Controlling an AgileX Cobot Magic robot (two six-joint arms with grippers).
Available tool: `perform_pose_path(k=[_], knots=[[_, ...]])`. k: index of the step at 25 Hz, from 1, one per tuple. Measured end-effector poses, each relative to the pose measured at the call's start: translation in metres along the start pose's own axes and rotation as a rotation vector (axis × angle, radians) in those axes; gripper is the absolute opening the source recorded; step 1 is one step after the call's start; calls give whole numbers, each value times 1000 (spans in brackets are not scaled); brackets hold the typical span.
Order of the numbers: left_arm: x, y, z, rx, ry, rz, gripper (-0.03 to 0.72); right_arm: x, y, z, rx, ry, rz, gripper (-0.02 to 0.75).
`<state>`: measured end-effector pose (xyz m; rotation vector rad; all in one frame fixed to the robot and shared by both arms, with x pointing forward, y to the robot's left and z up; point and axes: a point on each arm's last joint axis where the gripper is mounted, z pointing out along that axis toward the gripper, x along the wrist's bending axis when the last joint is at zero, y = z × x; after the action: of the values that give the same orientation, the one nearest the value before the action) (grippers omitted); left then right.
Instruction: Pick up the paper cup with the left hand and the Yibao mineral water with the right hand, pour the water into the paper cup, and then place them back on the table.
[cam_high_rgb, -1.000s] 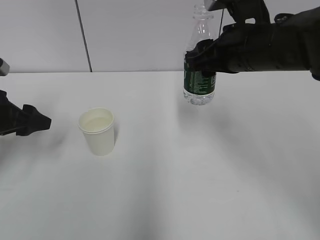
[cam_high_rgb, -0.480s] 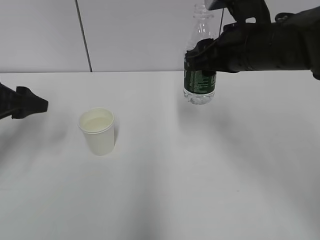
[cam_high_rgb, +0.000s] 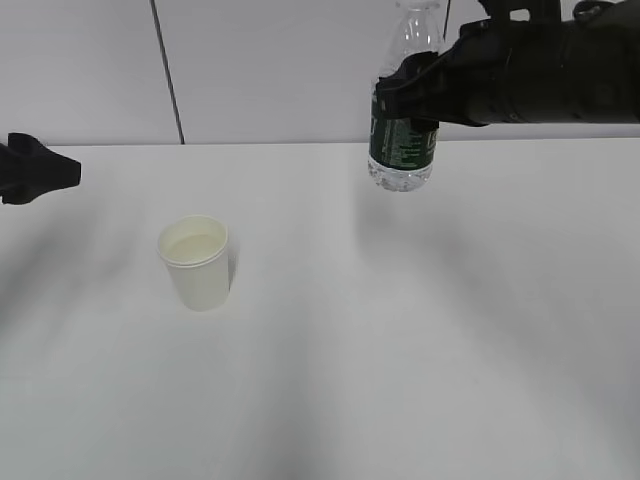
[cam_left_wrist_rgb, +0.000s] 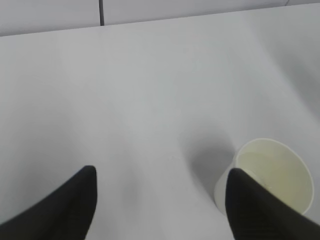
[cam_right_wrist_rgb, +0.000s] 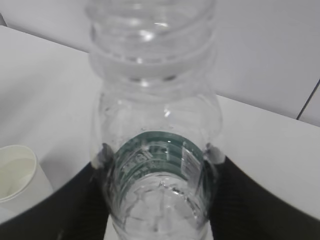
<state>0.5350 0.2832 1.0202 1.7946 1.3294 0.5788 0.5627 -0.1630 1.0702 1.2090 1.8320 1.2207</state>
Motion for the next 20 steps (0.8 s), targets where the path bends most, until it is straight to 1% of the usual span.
perform_pose_path(k=[4,13,20], knots=[[-2,4,-6,-20,2,8,491,-1,-4,0,9,-8,16,426],[-3,5,-8,-28,2,12,491,-9,-33,1,76,-105,24,426],[-3,5,-8,-28,1,12,490,-10,-59,22,168,-117,19,426]])
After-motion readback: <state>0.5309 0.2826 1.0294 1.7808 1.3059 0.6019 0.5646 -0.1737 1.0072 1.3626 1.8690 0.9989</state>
